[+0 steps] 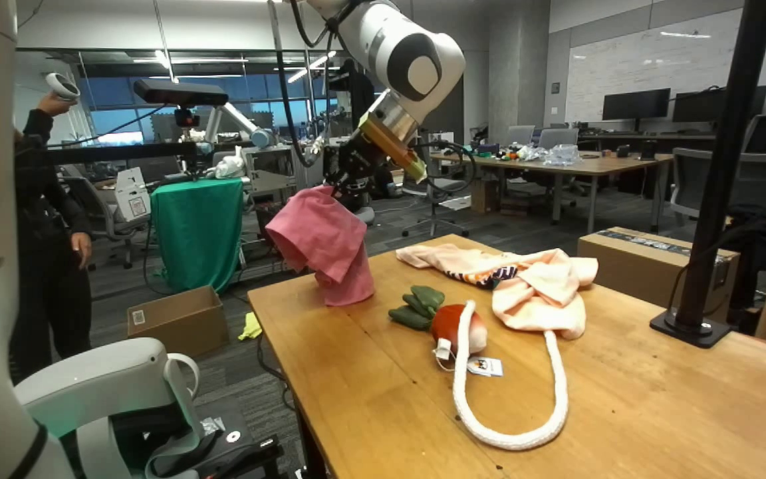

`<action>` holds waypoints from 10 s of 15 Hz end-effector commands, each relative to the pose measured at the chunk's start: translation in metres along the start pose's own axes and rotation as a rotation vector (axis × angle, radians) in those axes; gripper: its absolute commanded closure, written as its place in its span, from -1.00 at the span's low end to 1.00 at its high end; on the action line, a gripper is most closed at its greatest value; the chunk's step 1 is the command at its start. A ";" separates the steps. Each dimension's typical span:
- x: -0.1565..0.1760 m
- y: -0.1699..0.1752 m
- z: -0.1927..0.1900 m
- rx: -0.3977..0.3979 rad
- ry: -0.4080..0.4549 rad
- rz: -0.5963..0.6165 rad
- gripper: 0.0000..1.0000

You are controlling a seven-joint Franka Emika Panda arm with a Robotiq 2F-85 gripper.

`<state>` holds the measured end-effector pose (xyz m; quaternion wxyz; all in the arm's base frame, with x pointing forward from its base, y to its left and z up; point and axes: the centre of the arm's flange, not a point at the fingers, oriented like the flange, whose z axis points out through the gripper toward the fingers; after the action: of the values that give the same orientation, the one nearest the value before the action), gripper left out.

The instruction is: Separate the clothes, rope and plush toy on the table

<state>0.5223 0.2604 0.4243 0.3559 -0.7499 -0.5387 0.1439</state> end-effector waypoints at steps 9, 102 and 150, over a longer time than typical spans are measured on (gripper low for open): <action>-0.014 0.033 0.018 0.146 -0.047 0.096 0.25; -0.211 0.092 0.008 -0.675 0.220 0.959 -1.00; -0.308 0.014 -0.097 -1.042 0.678 1.139 0.85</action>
<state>0.4830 -0.0516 0.4166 -0.0051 -0.9855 0.0381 -0.1654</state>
